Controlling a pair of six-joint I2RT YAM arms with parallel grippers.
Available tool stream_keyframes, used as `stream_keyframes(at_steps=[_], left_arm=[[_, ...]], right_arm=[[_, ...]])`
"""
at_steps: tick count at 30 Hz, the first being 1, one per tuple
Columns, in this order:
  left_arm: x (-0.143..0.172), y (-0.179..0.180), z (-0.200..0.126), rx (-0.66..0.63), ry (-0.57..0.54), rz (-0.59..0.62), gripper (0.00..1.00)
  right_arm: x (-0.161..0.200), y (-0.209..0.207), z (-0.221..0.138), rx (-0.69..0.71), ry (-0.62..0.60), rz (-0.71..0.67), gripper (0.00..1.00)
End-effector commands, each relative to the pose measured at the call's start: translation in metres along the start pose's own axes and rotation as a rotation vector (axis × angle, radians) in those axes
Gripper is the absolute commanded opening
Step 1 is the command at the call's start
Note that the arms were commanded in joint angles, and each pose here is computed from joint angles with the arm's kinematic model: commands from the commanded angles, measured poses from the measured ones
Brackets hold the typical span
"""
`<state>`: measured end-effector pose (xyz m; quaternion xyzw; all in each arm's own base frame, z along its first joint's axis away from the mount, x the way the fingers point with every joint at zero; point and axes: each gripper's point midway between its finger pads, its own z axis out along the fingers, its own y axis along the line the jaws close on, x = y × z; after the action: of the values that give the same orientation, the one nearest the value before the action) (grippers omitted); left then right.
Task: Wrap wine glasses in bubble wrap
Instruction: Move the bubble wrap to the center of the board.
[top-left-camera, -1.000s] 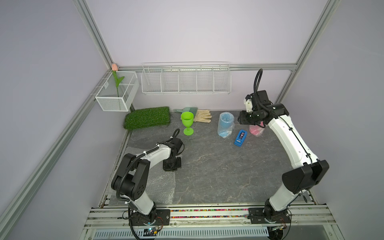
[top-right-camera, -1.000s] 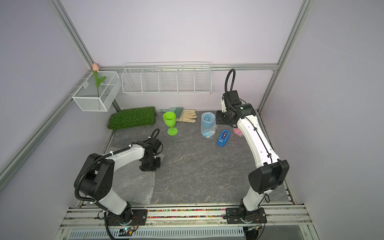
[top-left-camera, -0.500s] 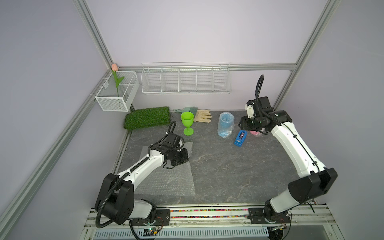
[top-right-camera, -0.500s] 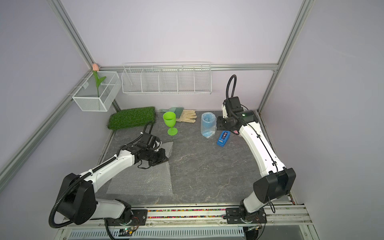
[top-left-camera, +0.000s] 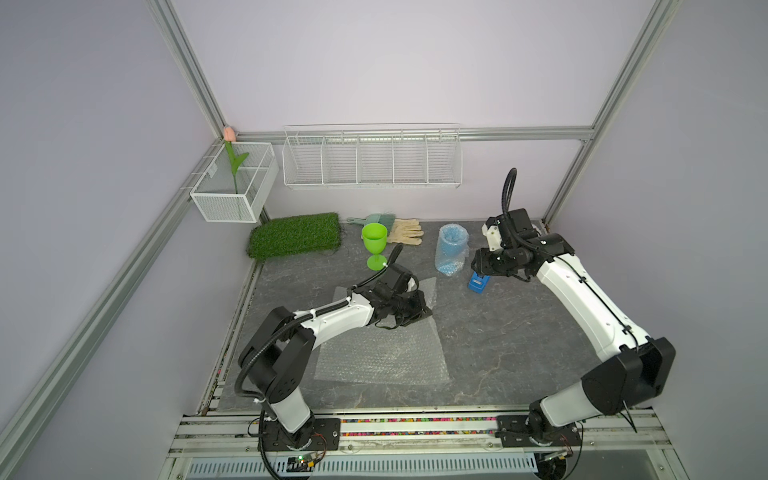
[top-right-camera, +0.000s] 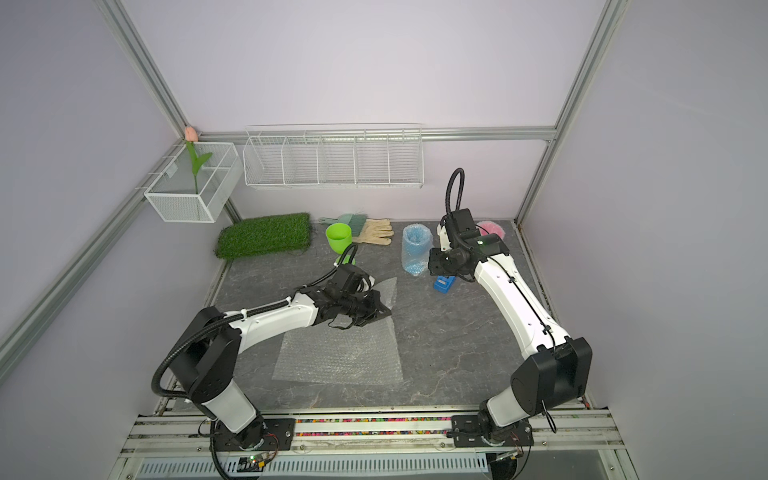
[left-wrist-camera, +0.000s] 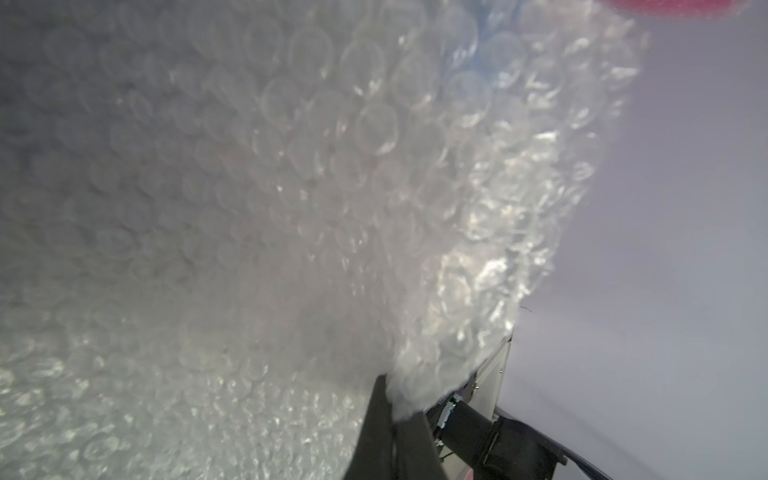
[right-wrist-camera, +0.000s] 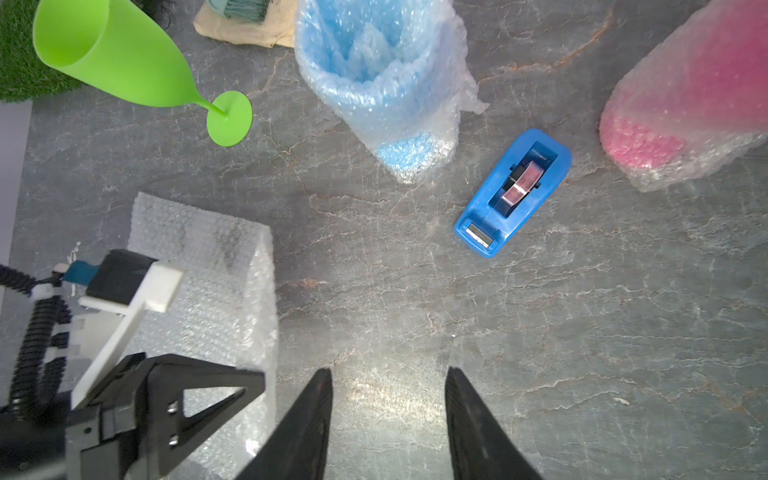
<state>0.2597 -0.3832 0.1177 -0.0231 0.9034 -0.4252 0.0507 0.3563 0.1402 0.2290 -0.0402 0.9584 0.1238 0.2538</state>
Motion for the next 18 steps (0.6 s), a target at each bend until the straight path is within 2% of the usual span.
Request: stream_keyframes(at_steps=[1, 3, 8, 12, 16, 18], left_arm=[[-0.004, -0.041, 0.015, 0.096, -0.001, -0.002, 0.10], [-0.005, -0.045, 0.014, 0.081, -0.005, 0.018, 0.23], [-0.021, -0.036, -0.015, -0.037, -0.079, 0.131, 0.51], [-0.036, -0.005, -0.046, -0.117, -0.124, 0.144, 0.55], [-0.052, 0.045, -0.080, -0.194, -0.148, 0.135, 0.55], [-0.058, 0.077, -0.096, -0.274, -0.150, 0.129, 0.55]], right_arm=[[0.008, 0.005, -0.002, -0.023, -0.005, 0.002, 0.47], [0.015, 0.004, -0.001, -0.018, 0.002, 0.003, 0.48], [0.039, -0.007, 0.005, 0.014, 0.039, 0.015, 0.49], [0.062, -0.010, 0.018, 0.014, 0.093, 0.034, 0.51], [0.092, -0.008, 0.038, 0.005, 0.160, 0.062, 0.52], [0.105, -0.005, 0.048, -0.004, 0.182, 0.079, 0.53]])
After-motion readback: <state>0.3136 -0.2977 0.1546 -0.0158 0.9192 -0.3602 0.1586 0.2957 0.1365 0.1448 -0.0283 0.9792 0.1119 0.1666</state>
